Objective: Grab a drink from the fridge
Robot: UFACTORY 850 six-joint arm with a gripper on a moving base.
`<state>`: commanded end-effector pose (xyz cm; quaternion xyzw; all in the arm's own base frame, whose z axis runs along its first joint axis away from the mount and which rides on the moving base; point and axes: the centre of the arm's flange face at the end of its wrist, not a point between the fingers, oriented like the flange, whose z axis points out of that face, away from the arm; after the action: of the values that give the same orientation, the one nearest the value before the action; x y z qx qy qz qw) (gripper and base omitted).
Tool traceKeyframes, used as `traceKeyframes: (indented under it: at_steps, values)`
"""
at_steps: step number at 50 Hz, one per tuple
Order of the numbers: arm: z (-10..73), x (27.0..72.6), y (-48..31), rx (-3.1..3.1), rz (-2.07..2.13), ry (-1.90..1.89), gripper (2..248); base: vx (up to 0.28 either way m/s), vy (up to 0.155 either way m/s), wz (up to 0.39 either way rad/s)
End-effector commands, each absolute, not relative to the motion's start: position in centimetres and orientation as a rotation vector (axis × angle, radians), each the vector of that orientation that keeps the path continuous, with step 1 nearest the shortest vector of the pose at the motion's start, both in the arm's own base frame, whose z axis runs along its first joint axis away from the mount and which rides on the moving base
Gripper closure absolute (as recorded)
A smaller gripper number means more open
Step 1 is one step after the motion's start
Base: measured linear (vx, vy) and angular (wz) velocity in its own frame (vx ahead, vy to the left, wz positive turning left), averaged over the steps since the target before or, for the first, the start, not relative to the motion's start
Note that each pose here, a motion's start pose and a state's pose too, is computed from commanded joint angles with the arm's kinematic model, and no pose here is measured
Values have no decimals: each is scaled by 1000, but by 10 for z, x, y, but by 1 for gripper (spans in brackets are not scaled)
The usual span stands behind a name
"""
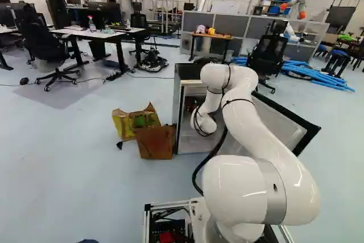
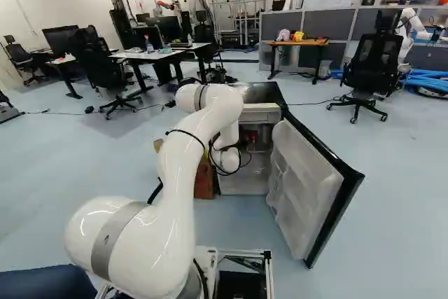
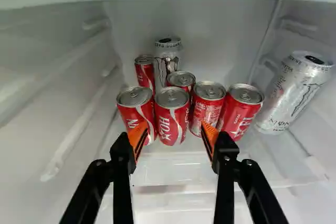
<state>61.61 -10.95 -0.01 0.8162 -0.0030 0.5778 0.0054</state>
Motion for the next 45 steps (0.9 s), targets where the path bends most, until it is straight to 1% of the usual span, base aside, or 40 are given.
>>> traceKeyframes:
  at_steps: [45]
  values:
    - [-6,632,-109,2532,1847,15,93,0,0,0]
